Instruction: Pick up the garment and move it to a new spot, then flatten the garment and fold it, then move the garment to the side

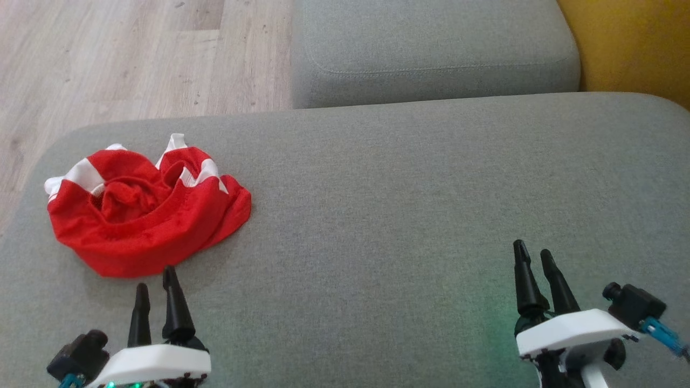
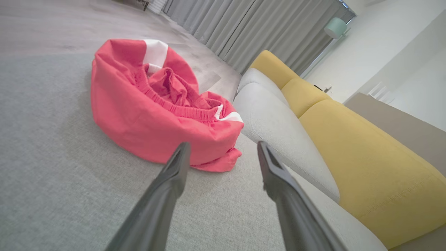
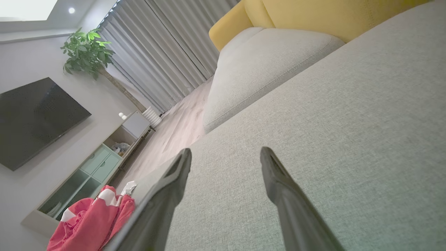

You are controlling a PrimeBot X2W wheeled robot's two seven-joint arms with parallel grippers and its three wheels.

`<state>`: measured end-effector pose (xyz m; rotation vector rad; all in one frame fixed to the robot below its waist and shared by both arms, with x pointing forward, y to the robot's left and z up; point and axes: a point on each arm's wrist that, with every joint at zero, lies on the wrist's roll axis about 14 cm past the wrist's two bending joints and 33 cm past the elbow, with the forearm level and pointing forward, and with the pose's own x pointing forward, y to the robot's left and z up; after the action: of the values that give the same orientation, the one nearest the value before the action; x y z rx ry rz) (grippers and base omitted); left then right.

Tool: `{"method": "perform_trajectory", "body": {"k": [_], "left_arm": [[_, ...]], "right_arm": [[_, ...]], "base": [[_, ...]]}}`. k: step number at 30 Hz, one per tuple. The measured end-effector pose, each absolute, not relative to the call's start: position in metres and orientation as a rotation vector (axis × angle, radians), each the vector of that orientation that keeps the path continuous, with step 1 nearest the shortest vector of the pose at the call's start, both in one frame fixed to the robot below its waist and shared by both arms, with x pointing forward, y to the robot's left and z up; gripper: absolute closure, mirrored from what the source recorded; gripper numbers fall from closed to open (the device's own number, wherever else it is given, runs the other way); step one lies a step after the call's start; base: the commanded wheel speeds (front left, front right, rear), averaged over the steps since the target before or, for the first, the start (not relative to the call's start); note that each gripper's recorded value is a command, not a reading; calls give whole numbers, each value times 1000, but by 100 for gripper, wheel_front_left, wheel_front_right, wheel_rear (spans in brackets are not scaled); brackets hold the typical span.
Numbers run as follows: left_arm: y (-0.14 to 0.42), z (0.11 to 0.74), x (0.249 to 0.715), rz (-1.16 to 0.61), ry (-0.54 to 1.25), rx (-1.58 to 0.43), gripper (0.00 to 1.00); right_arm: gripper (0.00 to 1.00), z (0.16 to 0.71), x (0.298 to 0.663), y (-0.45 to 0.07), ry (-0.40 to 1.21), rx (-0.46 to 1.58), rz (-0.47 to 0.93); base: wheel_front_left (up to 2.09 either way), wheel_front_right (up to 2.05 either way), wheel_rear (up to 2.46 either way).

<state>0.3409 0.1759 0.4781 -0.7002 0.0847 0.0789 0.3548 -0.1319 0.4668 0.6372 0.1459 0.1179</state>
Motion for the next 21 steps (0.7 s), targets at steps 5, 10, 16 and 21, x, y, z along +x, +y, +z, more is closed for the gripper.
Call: {"method": "perform_trajectory", "body": {"k": [5,10,16,21], "left_arm": [[175,486,341,66,53,-639,0],[175,493,340,60,24,-577,0],[171,491,333,56,27,-500,0],[171,494,331,53,8,-440,0]], "right_arm": [[0,471,354,-128,127,584,138],[0,474,353,-123,112,524,163],[0,477,351,-117,96,447,192],[0,481,350,-114,76,388,212]], "base": [[0,0,0],[0,0,0],[0,0,0],[0,0,0]]}}
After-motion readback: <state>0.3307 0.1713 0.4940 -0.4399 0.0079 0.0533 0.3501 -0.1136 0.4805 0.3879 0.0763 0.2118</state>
